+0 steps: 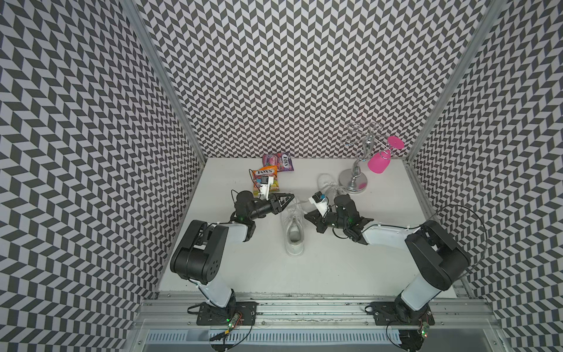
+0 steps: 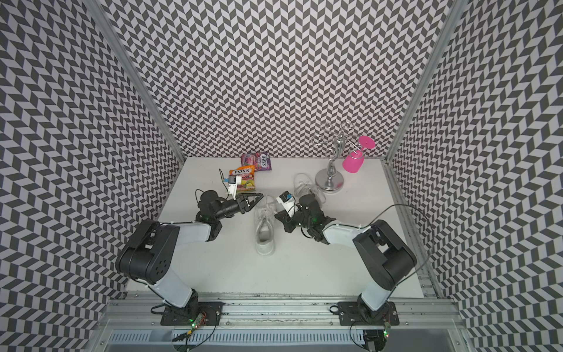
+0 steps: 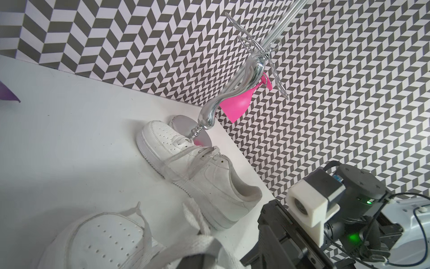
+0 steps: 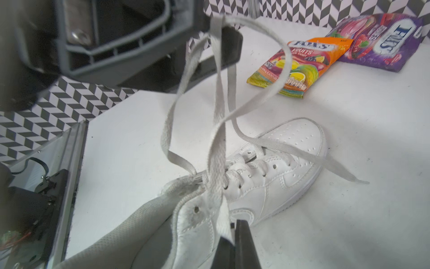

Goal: Tie the shoes
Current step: Tie the shoelace on the shoe.

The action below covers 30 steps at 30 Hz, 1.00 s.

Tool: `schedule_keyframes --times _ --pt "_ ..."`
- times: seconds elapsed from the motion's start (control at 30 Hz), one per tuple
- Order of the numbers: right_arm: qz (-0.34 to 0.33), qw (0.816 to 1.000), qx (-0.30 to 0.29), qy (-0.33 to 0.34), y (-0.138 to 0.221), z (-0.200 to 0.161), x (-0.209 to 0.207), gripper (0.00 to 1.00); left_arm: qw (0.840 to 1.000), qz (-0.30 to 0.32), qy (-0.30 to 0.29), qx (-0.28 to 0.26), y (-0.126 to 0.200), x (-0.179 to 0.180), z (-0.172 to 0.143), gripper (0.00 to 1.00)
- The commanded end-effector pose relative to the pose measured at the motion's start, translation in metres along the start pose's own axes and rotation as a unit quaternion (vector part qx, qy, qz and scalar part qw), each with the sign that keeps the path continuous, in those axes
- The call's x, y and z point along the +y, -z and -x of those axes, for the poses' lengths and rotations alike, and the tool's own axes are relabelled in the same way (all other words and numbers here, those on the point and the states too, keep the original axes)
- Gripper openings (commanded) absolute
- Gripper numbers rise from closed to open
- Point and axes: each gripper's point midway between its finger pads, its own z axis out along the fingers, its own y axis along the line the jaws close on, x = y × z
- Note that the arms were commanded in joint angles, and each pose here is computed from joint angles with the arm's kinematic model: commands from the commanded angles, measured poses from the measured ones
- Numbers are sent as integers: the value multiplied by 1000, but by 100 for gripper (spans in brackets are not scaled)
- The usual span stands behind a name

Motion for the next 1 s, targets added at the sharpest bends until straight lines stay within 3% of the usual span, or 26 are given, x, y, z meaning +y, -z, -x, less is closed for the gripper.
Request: schedule_keyframes --times 0.0,0.2,0.33,0.5,0.77,0.97 --pt "-3 1000 8 -1 9 -2 12 0 1000 -26 -6 -16 0 -7 6 39" --pt "-14 999 44 -8 22 -13 31 0 999 -26 -9 -36 -2 -1 12 39" --pt "-22 997 66 -27 34 -27 38 0 998 -24 -23 -52 -5 5 16 34" --pt "-29 996 77 -38 50 -35 47 0 997 -33 -33 -62 -10 11 19 26" --pt "-49 994 89 -48 66 -41 47 0 996 -42 -42 -69 -14 17 20 28" --pt "-57 993 89 -51 72 -42 49 0 995 -52 -42 -74 -15 18 21 22"
